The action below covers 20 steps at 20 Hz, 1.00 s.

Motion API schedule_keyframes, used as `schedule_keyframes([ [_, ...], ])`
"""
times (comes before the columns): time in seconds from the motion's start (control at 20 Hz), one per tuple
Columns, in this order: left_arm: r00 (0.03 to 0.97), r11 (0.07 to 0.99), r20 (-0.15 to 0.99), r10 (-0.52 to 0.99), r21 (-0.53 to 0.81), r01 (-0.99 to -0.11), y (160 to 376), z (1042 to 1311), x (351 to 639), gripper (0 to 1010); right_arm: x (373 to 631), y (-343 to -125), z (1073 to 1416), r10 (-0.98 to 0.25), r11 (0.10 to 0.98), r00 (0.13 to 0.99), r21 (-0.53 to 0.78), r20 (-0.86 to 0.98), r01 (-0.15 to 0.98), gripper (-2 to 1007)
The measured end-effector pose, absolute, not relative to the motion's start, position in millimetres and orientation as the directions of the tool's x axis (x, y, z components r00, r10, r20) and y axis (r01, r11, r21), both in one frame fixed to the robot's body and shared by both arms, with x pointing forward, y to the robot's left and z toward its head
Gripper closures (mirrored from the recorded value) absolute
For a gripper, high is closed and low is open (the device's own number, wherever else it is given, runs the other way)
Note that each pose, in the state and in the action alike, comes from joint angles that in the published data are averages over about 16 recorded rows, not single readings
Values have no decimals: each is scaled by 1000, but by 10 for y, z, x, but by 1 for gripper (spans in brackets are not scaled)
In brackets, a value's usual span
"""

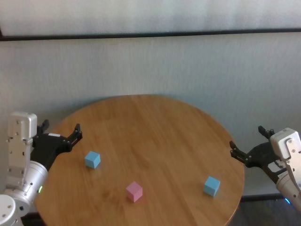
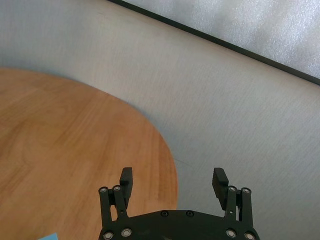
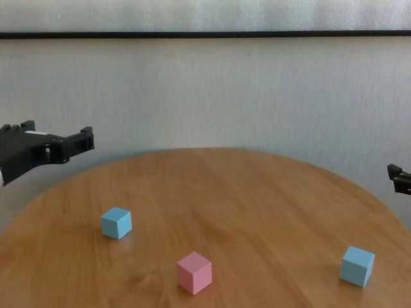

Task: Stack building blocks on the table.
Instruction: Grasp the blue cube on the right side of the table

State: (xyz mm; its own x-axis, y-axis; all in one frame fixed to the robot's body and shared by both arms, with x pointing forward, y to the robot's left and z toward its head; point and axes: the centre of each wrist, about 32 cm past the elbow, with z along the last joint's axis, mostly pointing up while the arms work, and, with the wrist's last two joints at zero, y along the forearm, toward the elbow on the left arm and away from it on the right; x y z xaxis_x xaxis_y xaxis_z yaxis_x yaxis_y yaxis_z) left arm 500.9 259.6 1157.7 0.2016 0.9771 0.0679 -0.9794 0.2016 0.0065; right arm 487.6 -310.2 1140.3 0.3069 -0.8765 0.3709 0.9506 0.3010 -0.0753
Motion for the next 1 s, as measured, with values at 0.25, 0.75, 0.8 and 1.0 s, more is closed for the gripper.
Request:
schedule_keyframes([
  [0.25,192,192,71,979,-5,-981,2591,11562,5000,10,4833,-3114,11428,-866,341,354,-100,354,935,1],
  [0.75,203,203,73,976,9,-979,2584,11571,5012,10,4711,-3133,11492,-820,450,505,-242,270,860,1],
  [0.8,204,204,74,976,10,-979,2584,11571,5013,10,4703,-3135,11494,-815,459,518,-257,261,851,1],
  [1.0,206,206,74,976,13,-979,2582,11573,5015,10,4686,-3142,11488,-796,484,559,-311,231,818,1],
])
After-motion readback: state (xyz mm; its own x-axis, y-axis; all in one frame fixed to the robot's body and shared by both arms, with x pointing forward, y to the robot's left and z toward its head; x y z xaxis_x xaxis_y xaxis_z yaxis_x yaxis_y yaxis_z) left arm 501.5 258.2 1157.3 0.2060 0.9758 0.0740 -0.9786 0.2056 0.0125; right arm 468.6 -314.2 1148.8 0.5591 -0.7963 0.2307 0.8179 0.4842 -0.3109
